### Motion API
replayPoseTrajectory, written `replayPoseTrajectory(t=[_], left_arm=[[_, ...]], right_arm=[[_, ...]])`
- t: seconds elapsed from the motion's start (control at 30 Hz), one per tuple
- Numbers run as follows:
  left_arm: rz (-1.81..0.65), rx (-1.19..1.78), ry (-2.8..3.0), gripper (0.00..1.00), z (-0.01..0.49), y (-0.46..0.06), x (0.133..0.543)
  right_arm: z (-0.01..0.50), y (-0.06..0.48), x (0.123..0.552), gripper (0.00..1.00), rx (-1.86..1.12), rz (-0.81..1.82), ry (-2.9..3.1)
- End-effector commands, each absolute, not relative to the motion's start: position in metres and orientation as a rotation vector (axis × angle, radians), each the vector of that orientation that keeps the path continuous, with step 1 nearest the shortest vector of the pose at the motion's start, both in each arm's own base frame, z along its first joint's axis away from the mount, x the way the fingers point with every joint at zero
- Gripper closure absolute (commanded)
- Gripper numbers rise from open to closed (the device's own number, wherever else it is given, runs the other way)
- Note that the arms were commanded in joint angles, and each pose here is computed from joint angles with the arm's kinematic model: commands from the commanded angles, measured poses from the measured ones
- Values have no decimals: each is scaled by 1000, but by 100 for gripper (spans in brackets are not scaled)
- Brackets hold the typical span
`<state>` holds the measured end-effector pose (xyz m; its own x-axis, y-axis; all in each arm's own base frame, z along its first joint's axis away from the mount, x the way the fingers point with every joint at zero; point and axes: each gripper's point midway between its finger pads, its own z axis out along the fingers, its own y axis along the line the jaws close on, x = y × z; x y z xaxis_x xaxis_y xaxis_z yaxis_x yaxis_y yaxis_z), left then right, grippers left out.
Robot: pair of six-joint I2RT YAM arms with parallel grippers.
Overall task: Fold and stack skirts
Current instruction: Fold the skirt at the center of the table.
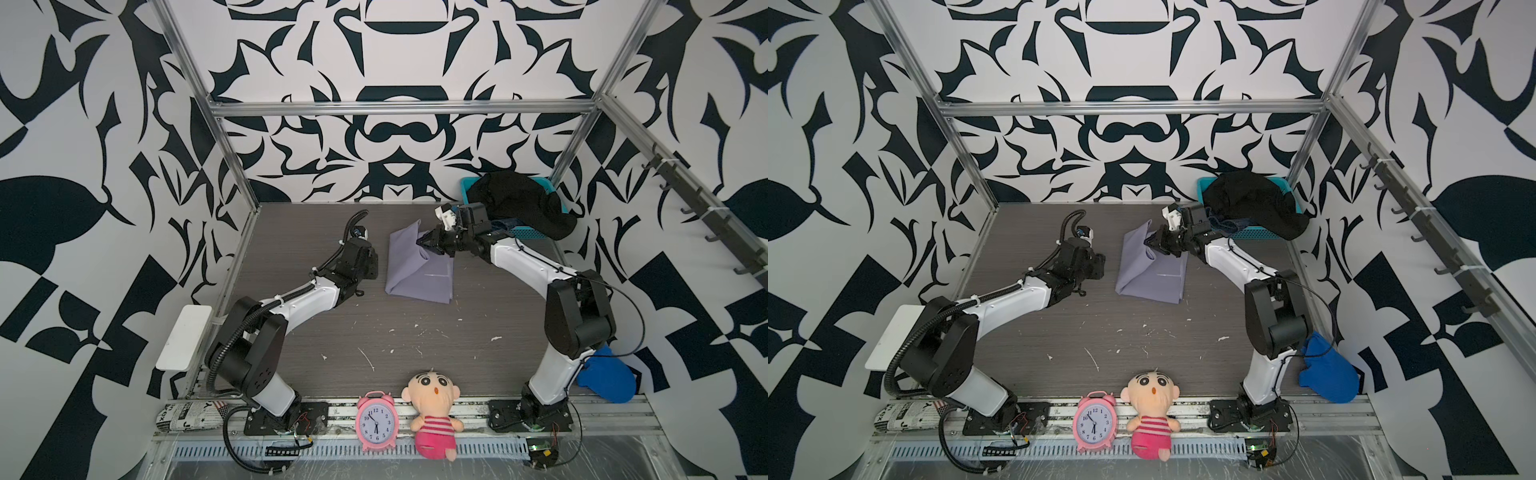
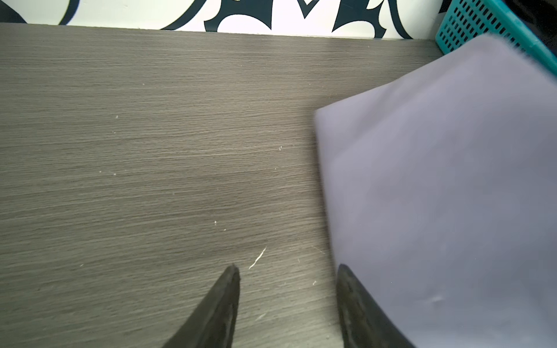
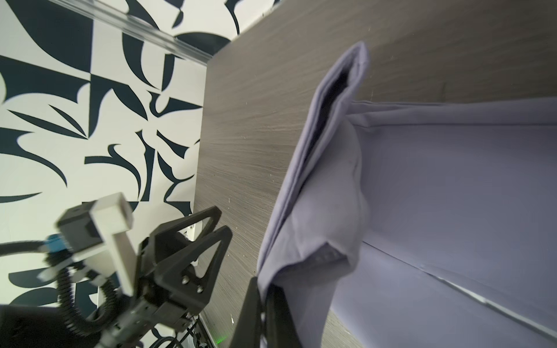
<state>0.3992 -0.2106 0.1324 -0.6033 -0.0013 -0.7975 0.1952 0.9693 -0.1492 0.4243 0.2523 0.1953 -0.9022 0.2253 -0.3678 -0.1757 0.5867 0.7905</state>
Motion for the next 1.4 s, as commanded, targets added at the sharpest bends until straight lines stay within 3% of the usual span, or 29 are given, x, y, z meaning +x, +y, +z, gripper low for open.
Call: replayPoseTrajectory(t=[0.0,0.13,0.27,0.37,0.63,0.83,1.13,1.37], left_arm=[[-278,125,2206,46,126,-210,401],[-391,222,2168,36,131,-232,395],[-453,321,2074,13,125,-252,379],[-511,371,2084,9,111,-267,373],[-414,620,2102,6,79,-318,367],[-330,562,2100,5,72,-312,383],[-403,566,2067,4,80,-322,378],[-205,444,2083,22,69,-282,380]], right_arm=[[233,244,424,100,2,1214,2303],[237,245,426,100,-1,1225,2296],[241,249,432,100,-8,1238,2290],[245,254,436,100,-16,1248,2288],[255,278,441,100,-68,1276,2281],[263,294,436,100,-112,1301,2269],[262,304,435,100,-114,1340,2263],[270,314,434,100,-147,1392,2231]])
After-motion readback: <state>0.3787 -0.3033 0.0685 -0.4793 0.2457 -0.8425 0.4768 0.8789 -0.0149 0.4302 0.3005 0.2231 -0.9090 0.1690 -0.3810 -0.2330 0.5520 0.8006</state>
